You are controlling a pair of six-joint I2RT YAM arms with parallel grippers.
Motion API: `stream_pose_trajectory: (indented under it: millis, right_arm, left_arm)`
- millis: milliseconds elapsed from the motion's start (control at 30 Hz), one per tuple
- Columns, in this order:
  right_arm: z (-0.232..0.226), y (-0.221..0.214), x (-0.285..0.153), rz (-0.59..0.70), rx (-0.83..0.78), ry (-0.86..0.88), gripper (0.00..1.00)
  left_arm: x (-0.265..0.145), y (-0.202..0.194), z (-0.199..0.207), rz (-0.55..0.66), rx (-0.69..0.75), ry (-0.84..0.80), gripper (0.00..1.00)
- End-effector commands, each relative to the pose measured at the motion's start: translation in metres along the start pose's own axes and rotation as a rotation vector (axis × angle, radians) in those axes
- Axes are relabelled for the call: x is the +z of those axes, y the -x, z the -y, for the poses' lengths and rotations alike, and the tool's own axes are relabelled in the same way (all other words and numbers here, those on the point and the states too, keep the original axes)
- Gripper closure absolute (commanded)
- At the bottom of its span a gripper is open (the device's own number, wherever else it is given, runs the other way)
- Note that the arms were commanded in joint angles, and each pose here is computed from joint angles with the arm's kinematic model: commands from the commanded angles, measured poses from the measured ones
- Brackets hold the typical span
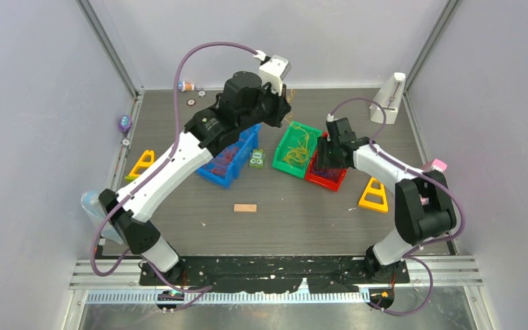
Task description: Untangle the cables
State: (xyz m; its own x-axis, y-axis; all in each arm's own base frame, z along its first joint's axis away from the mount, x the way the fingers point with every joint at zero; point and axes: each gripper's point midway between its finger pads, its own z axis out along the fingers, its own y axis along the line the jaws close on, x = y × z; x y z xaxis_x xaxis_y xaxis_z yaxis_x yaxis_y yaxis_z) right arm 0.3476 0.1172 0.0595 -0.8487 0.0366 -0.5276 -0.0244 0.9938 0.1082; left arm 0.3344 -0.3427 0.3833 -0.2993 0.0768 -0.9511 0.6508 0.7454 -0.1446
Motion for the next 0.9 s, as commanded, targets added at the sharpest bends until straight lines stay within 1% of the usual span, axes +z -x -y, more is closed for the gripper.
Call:
stream_pose_trajectory:
  millis: [0, 33, 200, 267, 333, 400, 433, 567, 633, 700, 767, 867]
  right_arm:
    - [-0.002, 0.041, -0.040, 0.140, 0.020, -0.005, 0.39]
    - [-0.001, 0.045, -0.046, 0.159, 0.019, -0.006, 0.36]
    - [0.005, 0.057, -0.061, 0.190, 0.010, -0.047, 0.33]
    - [0.006, 0.061, -0.067, 0.214, 0.012, -0.044, 0.26]
    - [0.004, 0.067, -0.077, 0.257, 0.015, -0.028, 0.17]
    - [0.002, 0.072, -0.083, 0.289, 0.007, -0.007, 0.13]
    - [0.001, 0.072, -0.085, 0.297, 0.002, 0.002, 0.12]
    - [-0.021, 0.086, -0.100, 0.396, -0.059, 0.138, 0.12]
    - [-0.044, 0.090, -0.110, 0.437, -0.111, 0.273, 0.14]
    - [-0.058, 0.097, -0.117, 0.493, -0.164, 0.359, 0.16]
    - [-0.069, 0.105, -0.120, 0.537, -0.201, 0.423, 0.18]
    - [-0.079, 0.114, -0.111, 0.559, -0.256, 0.465, 0.19]
  left_arm:
    - [0.018, 0.016, 0.002, 0.066, 0.012, -0.016, 1.00]
    - [0.023, 0.012, 0.002, 0.058, 0.013, -0.014, 1.00]
    - [0.046, -0.006, -0.001, 0.019, 0.022, -0.006, 1.00]
    - [0.056, -0.011, -0.002, 0.013, 0.029, -0.004, 1.00]
    - [0.066, -0.015, -0.005, 0.000, 0.045, 0.009, 1.00]
    - [0.070, -0.014, -0.011, -0.008, 0.071, 0.036, 1.00]
    - [0.072, -0.014, -0.013, -0.010, 0.081, 0.044, 1.00]
    - [0.078, -0.013, -0.016, -0.005, 0.105, 0.056, 1.00]
    - [0.081, -0.015, -0.017, -0.009, 0.108, 0.056, 1.00]
    - [0.083, -0.015, -0.017, -0.010, 0.106, 0.053, 1.00]
    - [0.083, -0.014, -0.015, -0.011, 0.104, 0.044, 1.00]
    - [0.082, -0.011, -0.013, -0.008, 0.102, 0.035, 1.00]
